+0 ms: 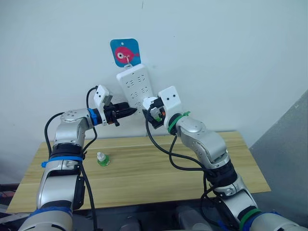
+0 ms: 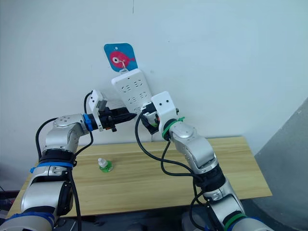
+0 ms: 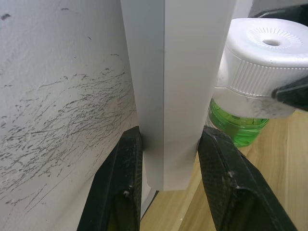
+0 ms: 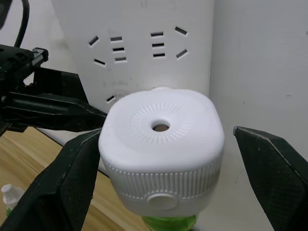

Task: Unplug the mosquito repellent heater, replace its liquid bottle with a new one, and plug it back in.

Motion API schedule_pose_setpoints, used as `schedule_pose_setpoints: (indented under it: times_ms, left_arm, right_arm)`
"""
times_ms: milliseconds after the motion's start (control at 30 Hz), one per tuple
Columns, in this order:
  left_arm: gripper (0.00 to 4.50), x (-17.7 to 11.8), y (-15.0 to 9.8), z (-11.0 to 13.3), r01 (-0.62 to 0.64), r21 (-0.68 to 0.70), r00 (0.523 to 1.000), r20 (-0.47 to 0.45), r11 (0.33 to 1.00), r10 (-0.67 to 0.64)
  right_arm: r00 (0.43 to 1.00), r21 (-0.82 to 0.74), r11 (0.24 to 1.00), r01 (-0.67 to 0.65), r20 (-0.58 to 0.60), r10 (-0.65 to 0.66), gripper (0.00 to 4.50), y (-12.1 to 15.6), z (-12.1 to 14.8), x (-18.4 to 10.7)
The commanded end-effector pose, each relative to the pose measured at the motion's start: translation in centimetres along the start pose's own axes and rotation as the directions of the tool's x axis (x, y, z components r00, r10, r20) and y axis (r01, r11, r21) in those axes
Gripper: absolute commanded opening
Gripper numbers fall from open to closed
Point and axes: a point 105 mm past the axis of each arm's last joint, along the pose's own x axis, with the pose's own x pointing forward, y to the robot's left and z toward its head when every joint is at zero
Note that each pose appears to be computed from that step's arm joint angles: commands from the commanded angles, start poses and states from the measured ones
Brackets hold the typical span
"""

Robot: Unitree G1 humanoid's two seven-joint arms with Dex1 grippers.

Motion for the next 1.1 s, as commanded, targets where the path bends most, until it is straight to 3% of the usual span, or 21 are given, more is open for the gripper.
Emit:
schedule_pose_setpoints:
  times_ms: [33, 67, 167, 267, 533, 867, 1100]
  left_arm:
    - [1.32, 0.1, 0.0, 1.7, -0.003, 0.051, 0.999, 0.04, 0.999, 0.001]
    - [1.32, 0.0, 0.0, 1.8, -0.003, 0.052, 0.999, 0.04, 0.999, 0.001]
    - [1.32, 0.0, 0.0, 1.8, -0.003, 0.053, 0.999, 0.041, 0.999, 0.001]
    - [1.32, 0.0, 0.0, 1.9, -0.003, 0.054, 0.999, 0.042, 0.999, 0.001]
    - [1.32, 0.1, 0.2, 2.0, -0.032, 0.061, 0.998, 0.053, 0.998, 0.028]
    - [1.32, -0.3, 1.6, 1.4, -0.126, 0.103, 0.992, 0.036, 0.987, 0.122]
    - [1.32, -1.2, 1.8, 1.5, -0.15, 0.116, 0.987, 0.075, 0.982, 0.142]
  right_arm:
    - [0.997, -0.017, 1.0, -0.003, 0.082, 0.004, 4.5, 0.1, 2.4, 0.2]
    - [0.996, -0.018, 1.0, -0.002, 0.085, 0.003, 4.5, 0.0, 2.4, 0.3]
    - [0.996, -0.028, 1.0, 0.0, 0.093, 0.003, 3.9, -0.1, 2.6, 0.5]
    - [0.996, -0.038, 0.999, 0.0, 0.093, 0.004, 2.96, -0.1, 2.6, 0.7]
    - [0.994, -0.068, 0.998, 0.007, 0.108, 0.0, 2.97, 0.1, 2.9, 0.3]
    - [0.998, -0.081, 0.997, -0.001, 0.07, 0.006, 2.97, -0.8, 2.1, -4.8]
    - [0.996, -0.024, 0.999, 0.03, 0.081, -0.028, 2.97, -2.4, 3.0, -6.0]
